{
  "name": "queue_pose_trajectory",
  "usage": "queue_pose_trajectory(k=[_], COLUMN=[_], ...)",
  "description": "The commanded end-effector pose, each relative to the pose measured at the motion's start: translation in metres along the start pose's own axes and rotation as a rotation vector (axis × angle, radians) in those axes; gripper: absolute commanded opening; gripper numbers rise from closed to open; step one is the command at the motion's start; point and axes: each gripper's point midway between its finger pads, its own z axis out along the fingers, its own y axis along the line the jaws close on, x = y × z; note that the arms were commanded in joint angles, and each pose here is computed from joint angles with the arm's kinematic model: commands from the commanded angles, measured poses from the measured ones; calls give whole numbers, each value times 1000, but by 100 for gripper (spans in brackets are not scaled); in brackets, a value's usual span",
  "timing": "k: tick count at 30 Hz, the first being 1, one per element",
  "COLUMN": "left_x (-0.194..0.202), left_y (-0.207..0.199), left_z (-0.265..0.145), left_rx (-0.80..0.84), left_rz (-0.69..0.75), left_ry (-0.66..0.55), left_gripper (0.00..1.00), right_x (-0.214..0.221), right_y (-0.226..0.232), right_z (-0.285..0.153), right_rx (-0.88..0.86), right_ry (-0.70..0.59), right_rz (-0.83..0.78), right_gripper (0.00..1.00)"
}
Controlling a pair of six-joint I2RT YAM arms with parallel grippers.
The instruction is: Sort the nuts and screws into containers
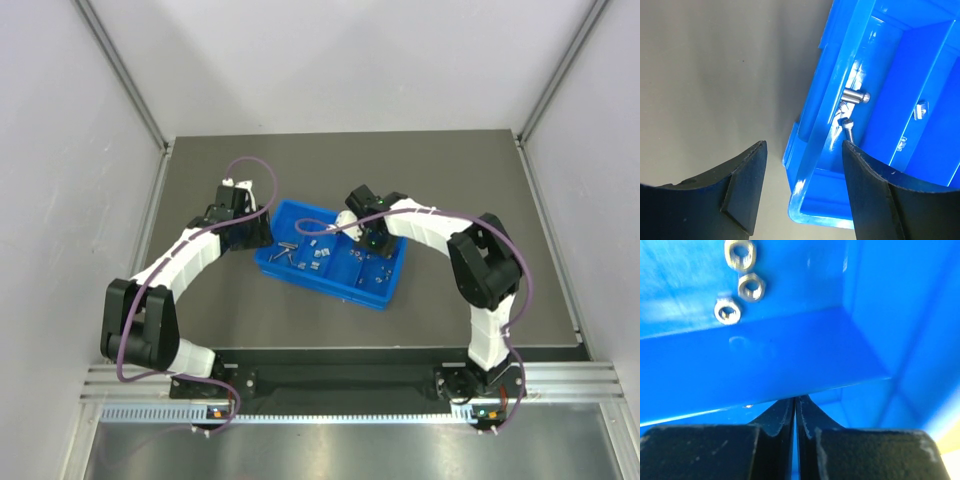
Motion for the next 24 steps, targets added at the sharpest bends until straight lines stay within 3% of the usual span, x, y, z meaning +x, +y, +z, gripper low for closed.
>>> queue_pose_trajectory(k=[1, 11, 19, 24], left_x=[-17, -19, -18, -17], left_y=[-1, -4, -5, -5], left_z=[-6, -5, -6, -6], left_rx=[1, 17, 20, 24], left_rz=[2, -3, -3, -5], left_ry=[-61, -67, -68, -70], left_gripper=[66, 66, 66, 66], right_x=[-25, -41, -4, 9], right_y=[-12, -15, 14, 21], right_z=[-22, -68, -51, -34], right_rx=[-13, -32, -99, -103], right_ry=[-74, -151, -50, -5], right_rz=[40, 88, 116, 114], right_gripper=[0, 0, 36, 38])
